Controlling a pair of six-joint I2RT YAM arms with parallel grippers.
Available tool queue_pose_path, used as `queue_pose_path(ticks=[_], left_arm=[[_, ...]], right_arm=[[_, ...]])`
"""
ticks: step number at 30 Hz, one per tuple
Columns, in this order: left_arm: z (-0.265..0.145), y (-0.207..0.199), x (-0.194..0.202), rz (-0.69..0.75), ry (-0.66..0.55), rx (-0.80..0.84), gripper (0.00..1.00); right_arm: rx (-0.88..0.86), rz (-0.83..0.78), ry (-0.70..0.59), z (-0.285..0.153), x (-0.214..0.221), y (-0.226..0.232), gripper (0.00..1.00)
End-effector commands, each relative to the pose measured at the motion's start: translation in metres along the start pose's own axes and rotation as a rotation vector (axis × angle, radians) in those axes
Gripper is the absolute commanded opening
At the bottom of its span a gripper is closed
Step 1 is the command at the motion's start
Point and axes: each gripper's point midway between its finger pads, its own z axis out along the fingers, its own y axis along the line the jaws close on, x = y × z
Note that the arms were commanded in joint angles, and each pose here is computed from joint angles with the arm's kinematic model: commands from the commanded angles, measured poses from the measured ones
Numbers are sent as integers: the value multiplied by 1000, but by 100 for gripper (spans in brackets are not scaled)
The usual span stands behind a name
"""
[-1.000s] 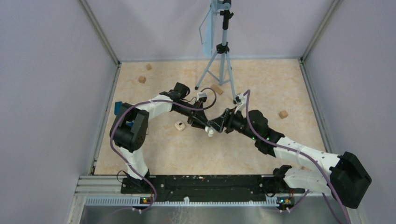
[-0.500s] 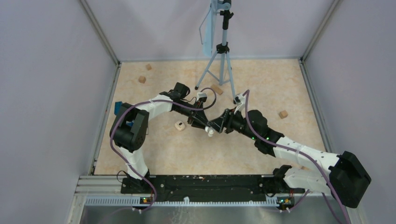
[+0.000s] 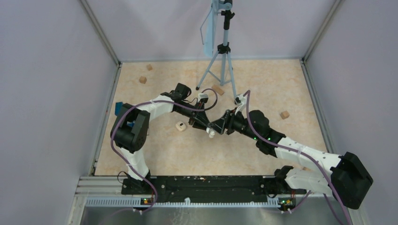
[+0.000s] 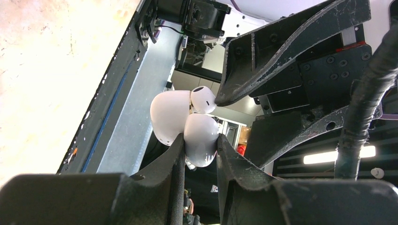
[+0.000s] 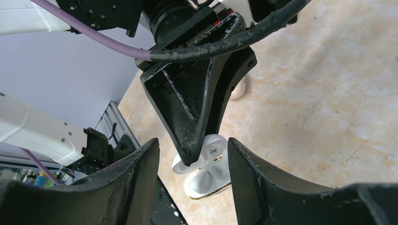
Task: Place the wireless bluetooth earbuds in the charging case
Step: Adjust the right earbud in the right side groove of the charging case.
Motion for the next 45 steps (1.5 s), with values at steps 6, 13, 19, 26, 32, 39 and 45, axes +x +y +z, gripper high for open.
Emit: queue_pose_path(ticks=[6, 13, 19, 26, 32, 39, 45], left_arm=[[-3, -8, 1, 51, 1, 21, 0], [-3, -11, 4, 56, 4, 24, 0], [-3, -10, 4, 52, 1, 20, 0], [-4, -12, 3, 58, 2, 21, 0], [-3, -11, 3, 54, 0, 19, 0], [-4, -11, 2, 56, -4, 15, 0], [-3, -10, 2, 53, -6, 12, 0]], right_arm=[[-44, -17, -10, -6, -7, 11, 54], [-6, -35, -53, -6, -18, 7, 57], [27, -27, -100, -8, -28, 4, 57], [50, 8, -84, -4, -19, -8, 58], [40, 26, -54, 1, -15, -11, 58], [22, 36, -25, 3, -8, -10, 58], [5, 36, -23, 1, -8, -6, 58]])
